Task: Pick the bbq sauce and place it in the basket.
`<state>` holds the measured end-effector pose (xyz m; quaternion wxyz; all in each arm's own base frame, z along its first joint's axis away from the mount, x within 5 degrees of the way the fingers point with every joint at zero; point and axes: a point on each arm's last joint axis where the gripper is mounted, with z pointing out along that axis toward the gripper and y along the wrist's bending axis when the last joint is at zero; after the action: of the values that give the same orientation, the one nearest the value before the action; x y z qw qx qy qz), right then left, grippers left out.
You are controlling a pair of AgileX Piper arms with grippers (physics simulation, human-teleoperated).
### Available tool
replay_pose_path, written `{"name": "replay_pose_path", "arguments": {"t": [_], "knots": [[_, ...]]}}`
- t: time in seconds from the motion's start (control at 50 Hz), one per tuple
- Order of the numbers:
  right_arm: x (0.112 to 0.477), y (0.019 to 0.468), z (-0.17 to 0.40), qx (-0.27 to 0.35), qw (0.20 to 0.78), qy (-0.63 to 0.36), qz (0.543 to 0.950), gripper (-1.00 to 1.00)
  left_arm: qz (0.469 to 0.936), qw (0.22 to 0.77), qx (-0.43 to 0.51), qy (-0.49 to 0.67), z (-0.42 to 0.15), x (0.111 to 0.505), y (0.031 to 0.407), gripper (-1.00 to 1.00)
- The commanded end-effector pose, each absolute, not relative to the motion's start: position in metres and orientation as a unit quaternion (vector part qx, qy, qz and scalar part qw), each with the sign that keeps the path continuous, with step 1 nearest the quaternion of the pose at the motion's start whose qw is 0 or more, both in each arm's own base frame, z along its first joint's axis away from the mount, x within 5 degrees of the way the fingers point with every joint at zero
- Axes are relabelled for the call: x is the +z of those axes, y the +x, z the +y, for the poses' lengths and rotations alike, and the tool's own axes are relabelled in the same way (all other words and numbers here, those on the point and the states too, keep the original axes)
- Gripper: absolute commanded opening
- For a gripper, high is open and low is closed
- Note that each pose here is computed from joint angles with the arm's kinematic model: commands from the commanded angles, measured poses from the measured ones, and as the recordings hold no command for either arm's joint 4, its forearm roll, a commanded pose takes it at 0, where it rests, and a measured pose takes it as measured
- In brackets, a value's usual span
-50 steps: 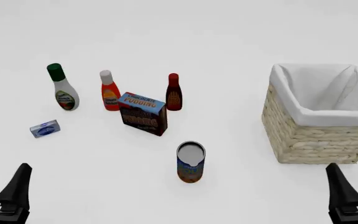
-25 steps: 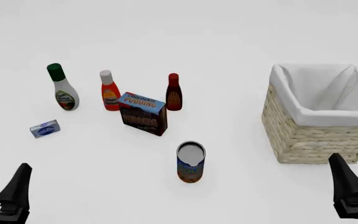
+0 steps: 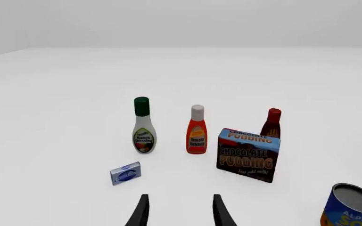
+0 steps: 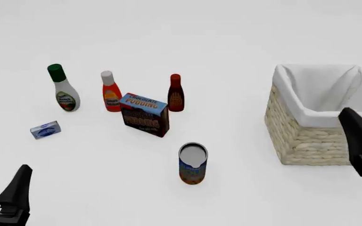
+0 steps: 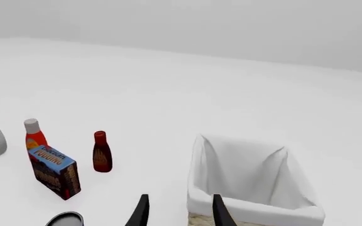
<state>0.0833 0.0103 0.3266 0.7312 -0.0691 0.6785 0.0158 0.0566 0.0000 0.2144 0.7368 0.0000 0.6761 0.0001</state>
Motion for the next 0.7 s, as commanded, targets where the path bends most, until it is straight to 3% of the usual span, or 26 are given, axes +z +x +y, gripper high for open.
{"name": "replay_pose_path", "arguments": {"t": [0.02,0.7], "knots": [[0.368,0.107,0.024,0.039,0.721,-0.112,0.683,1.0,0.676,0.737,0.0,0.0,0.0,0.214,0.057,1.0],[0.42,0.252,0.107,0.111,0.668,-0.173,0.715,1.0,0.676,0.737,0.0,0.0,0.0,0.214,0.057,1.0]]}}
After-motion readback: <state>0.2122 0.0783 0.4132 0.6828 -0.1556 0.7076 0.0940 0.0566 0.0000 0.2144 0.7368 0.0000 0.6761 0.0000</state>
